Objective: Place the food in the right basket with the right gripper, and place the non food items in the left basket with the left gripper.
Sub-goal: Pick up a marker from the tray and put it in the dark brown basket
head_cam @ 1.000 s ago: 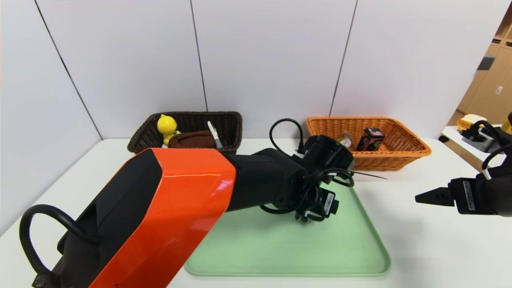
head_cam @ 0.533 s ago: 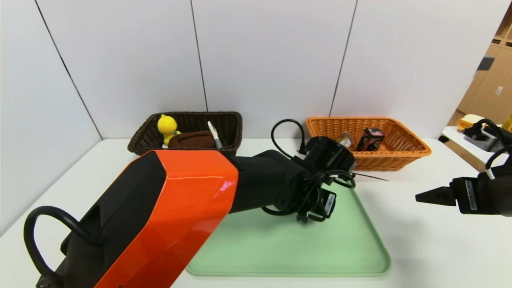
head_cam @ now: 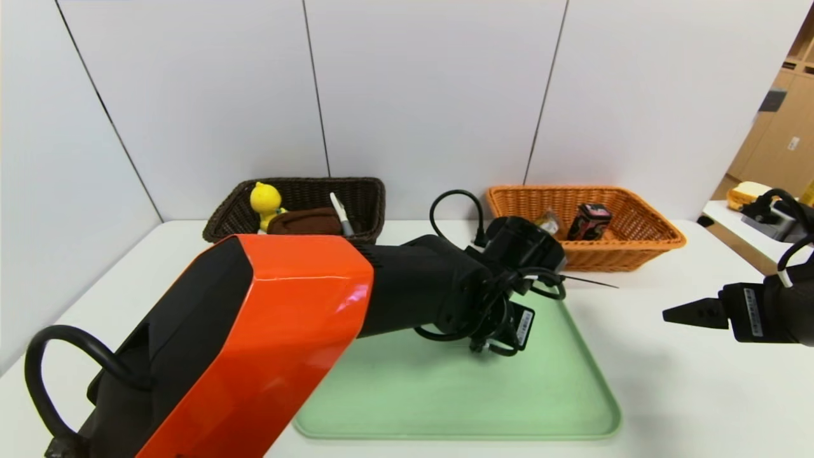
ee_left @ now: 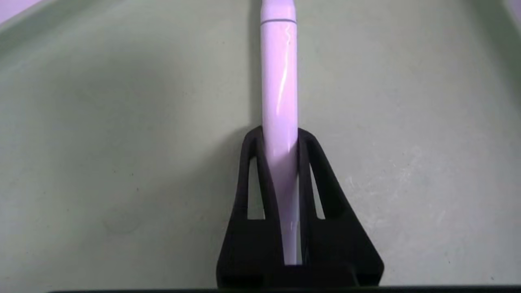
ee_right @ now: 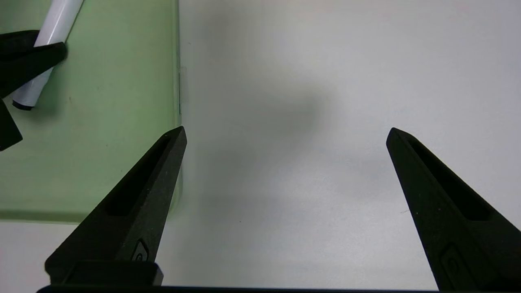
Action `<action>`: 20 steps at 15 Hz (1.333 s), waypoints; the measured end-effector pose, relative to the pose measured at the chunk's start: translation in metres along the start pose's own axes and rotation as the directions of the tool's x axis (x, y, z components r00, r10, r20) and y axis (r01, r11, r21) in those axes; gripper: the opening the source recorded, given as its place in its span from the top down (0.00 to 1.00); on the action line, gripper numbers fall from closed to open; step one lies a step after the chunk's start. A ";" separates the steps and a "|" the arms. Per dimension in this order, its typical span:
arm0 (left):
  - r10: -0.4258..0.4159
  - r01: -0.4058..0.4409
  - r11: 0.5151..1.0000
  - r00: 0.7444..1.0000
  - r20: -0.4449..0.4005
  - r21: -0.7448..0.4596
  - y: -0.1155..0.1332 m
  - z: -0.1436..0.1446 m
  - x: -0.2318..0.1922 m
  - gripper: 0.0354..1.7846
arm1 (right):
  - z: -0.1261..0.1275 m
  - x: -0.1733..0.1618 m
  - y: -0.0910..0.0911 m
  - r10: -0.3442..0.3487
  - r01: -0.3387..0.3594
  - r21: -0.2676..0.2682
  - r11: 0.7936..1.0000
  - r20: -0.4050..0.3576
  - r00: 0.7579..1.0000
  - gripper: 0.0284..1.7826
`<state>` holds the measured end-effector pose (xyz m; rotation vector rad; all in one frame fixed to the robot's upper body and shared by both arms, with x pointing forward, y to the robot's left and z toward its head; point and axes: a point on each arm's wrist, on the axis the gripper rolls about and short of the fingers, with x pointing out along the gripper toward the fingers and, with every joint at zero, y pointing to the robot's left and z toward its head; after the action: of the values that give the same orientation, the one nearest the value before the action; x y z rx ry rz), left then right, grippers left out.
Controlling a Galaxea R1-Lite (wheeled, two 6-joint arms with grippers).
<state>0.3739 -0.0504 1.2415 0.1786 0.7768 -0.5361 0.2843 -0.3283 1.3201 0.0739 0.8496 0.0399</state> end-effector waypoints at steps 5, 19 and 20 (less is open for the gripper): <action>-0.091 0.092 0.993 0.996 0.017 -0.078 0.005 0.017 -0.041 0.92 | -0.002 -0.002 0.000 0.002 -0.002 -0.003 1.000 0.004 1.000 0.05; 0.239 -0.019 0.856 0.901 0.362 -0.516 0.151 0.084 -0.189 0.92 | -0.001 -0.004 0.002 0.020 -0.020 -0.007 1.000 0.012 1.000 0.05; 0.277 -0.028 0.818 0.895 0.351 -0.575 0.166 0.084 -0.187 0.92 | -0.001 -0.004 0.002 0.021 -0.021 -0.006 1.000 0.013 1.000 0.05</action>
<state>0.4026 0.1357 1.4268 -0.4115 0.4570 -0.1561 0.2813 -0.3264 1.3228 0.0771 0.8358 0.0616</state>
